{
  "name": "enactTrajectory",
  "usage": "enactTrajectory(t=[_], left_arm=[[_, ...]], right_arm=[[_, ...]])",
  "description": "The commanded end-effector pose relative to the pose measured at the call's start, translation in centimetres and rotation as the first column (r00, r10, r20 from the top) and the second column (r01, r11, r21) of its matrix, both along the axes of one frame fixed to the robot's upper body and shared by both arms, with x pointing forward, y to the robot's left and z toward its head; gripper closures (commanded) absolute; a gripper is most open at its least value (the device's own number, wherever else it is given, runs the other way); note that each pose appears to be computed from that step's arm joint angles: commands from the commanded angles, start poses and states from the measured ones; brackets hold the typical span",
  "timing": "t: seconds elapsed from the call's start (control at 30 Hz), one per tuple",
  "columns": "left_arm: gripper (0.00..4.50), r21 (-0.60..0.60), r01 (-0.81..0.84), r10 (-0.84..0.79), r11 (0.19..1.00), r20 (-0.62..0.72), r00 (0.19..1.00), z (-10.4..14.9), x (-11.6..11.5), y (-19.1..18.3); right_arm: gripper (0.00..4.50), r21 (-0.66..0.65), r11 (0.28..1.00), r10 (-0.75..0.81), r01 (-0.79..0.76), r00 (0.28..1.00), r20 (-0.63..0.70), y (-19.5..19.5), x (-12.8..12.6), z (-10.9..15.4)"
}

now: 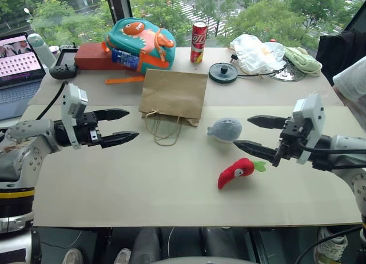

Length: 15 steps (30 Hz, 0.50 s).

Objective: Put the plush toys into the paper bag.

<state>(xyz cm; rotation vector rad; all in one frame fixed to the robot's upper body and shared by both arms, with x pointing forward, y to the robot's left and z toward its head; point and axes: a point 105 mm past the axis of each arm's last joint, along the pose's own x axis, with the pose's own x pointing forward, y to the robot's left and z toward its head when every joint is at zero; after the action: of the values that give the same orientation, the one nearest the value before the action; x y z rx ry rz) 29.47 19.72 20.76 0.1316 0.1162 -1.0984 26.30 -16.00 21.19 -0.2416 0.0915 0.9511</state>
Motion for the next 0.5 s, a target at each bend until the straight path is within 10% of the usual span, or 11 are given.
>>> enactTrajectory(t=[0.03, 0.27, 0.5], left_arm=[[0.00, 0.040, -0.014, 0.012, 0.999, 0.053, 0.999, 0.9, 0.5, 0.8], [0.00, 0.417, -0.121, 0.005, 0.901, 0.269, 0.963, -2.4, 5.4, 3.4], [0.00, 0.549, -0.238, -0.103, 0.801, 0.519, 0.849, -2.7, 10.1, 1.3]], right_arm=[[0.06, 0.017, 0.999, 0.030, -0.031, 0.999, 0.037, 0.7, -0.4, 0.8], [0.06, 0.039, 0.999, 0.025, -0.027, 0.999, 0.037, 1.5, -0.5, 0.6], [0.06, 0.051, 0.999, -0.021, 0.018, 0.999, 0.050, 1.4, -0.7, 0.7]])
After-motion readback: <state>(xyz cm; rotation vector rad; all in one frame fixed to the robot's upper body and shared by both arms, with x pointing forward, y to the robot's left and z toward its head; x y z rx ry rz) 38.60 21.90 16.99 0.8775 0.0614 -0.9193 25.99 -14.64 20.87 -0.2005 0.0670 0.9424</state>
